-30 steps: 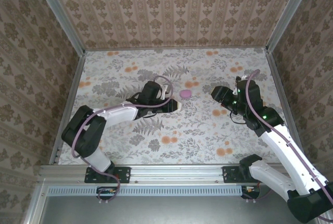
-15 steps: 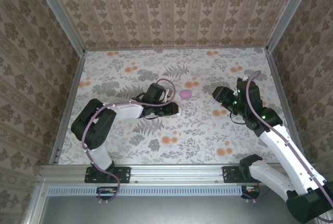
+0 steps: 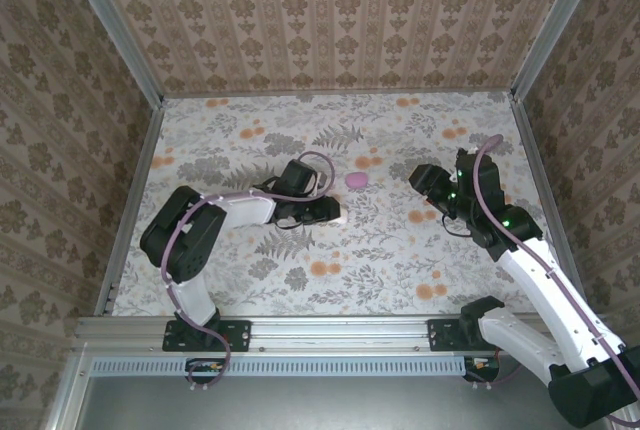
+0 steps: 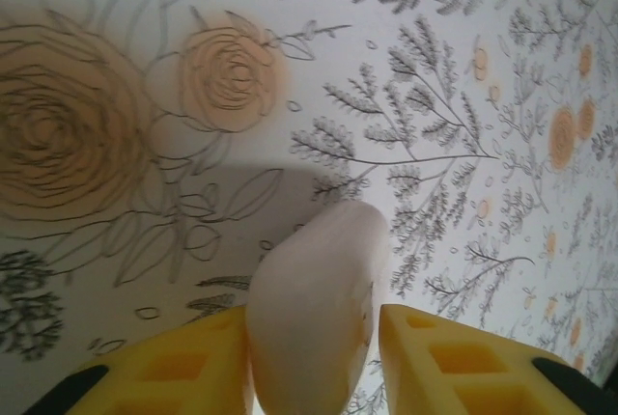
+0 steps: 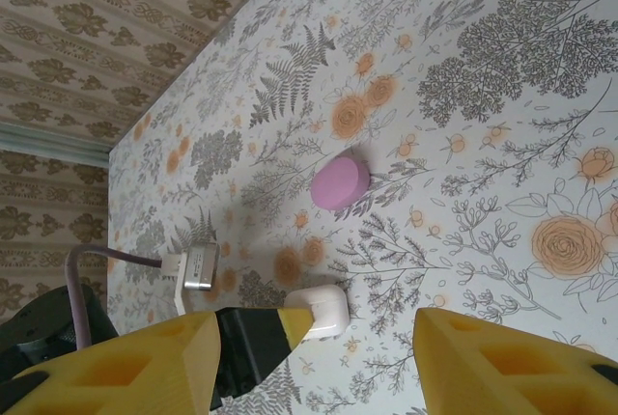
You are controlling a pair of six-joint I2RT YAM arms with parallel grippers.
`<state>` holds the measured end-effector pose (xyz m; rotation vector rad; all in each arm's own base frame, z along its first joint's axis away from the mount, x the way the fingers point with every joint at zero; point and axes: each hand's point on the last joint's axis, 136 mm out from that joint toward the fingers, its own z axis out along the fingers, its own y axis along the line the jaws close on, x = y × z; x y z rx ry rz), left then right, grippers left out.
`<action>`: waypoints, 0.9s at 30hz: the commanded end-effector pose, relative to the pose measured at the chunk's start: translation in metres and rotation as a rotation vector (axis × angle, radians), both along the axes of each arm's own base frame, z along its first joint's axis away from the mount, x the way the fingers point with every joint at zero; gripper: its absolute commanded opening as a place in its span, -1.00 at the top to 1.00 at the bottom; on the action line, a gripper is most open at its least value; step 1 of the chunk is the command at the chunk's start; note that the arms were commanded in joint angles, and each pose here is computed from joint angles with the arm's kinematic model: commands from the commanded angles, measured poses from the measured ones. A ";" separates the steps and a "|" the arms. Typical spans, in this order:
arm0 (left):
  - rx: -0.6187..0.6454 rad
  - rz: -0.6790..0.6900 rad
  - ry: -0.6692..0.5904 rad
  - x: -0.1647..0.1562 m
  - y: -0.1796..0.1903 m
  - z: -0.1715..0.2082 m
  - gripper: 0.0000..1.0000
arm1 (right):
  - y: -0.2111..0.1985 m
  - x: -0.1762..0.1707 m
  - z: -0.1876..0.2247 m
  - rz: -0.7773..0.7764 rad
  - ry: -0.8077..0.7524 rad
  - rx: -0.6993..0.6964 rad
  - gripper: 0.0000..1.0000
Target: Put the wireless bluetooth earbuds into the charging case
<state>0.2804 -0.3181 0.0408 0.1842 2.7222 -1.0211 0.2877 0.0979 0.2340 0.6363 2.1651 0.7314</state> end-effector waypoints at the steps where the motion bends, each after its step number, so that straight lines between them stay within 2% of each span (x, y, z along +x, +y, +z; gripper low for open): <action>1: 0.048 0.037 0.002 -0.001 0.016 0.001 0.17 | -0.002 0.001 -0.003 -0.013 0.009 0.010 -0.15; 7: 0.115 0.075 -0.049 0.003 0.037 0.010 -0.06 | -0.008 0.003 -0.001 -0.015 -0.001 -0.016 -0.15; 10: 0.169 0.118 -0.116 0.009 0.054 0.021 -0.15 | -0.018 0.007 0.004 -0.018 -0.028 -0.085 -0.16; 13: 0.227 0.189 -0.258 0.017 0.080 0.046 -0.21 | -0.035 0.014 0.005 -0.017 -0.077 -0.273 -0.24; 17: 0.338 0.320 -0.505 0.029 0.131 0.090 -0.38 | -0.077 0.033 -0.019 -0.110 -0.116 -0.612 -0.37; 18: 0.373 0.348 -0.562 0.031 0.146 0.100 -0.50 | -0.087 0.039 -0.028 -0.130 -0.126 -0.703 -0.48; 20: 0.406 0.376 -0.643 0.033 0.169 0.115 -0.96 | -0.097 0.052 -0.047 -0.133 -0.139 -0.835 -0.57; 21: 0.421 0.398 -0.661 0.034 0.183 0.119 -1.00 | -0.102 0.058 -0.060 -0.132 -0.129 -0.892 -0.60; 23: 0.461 0.467 -0.658 0.038 0.213 0.121 -1.00 | -0.108 0.072 -0.085 -0.124 -0.093 -0.942 -0.60; 25: 0.494 0.532 -0.656 0.043 0.243 0.121 -1.00 | -0.102 0.084 -0.107 -0.043 -0.052 -0.956 -0.61; 27: 0.539 0.586 -0.690 0.047 0.267 0.124 -0.99 | -0.095 0.098 -0.120 -0.008 -0.091 -0.954 -0.61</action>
